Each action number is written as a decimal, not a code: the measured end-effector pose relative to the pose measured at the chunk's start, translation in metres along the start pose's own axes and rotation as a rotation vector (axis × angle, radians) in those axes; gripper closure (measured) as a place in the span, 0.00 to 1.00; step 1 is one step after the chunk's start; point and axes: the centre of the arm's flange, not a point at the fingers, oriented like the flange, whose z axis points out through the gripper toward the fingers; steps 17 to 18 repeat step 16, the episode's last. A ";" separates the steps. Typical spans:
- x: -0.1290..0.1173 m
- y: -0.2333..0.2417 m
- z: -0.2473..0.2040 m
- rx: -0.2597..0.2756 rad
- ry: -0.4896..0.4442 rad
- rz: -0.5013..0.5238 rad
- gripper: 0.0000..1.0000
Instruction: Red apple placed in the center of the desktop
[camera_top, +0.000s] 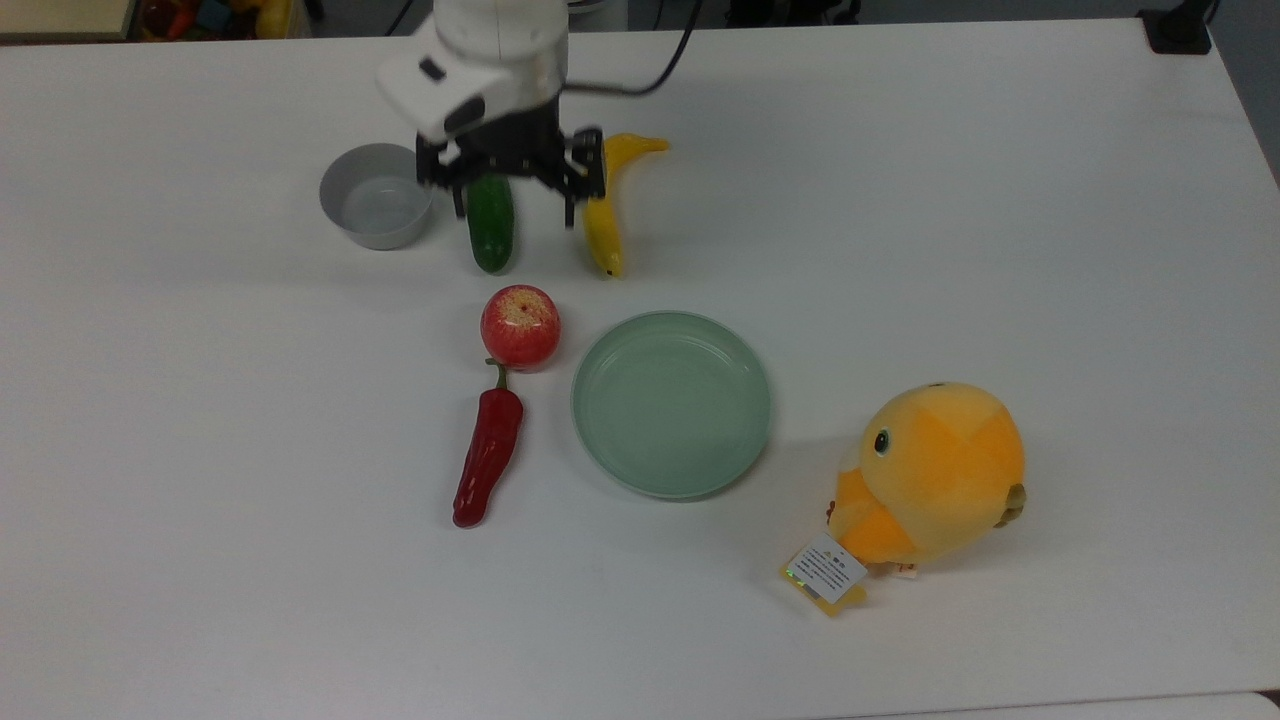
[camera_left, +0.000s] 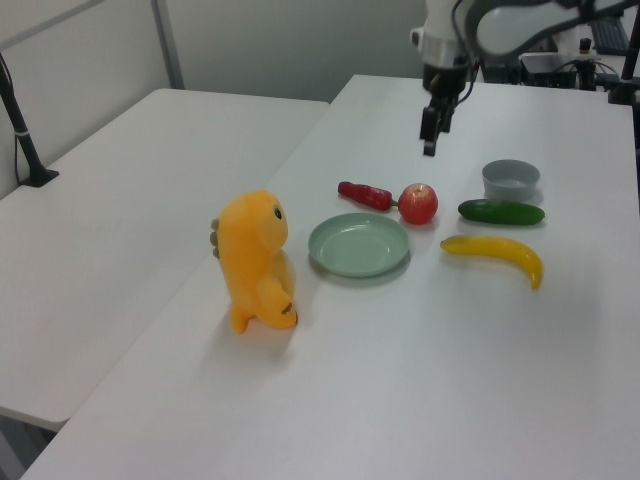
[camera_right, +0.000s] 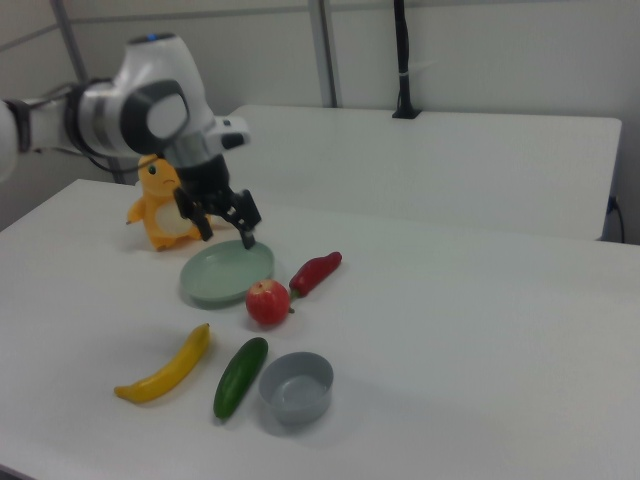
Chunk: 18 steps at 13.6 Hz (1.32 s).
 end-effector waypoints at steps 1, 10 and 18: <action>-0.009 0.000 -0.017 -0.002 -0.013 -0.001 0.00; -0.071 0.009 -0.099 -0.012 -0.092 0.007 0.00; -0.080 0.026 -0.106 -0.009 -0.100 0.036 0.00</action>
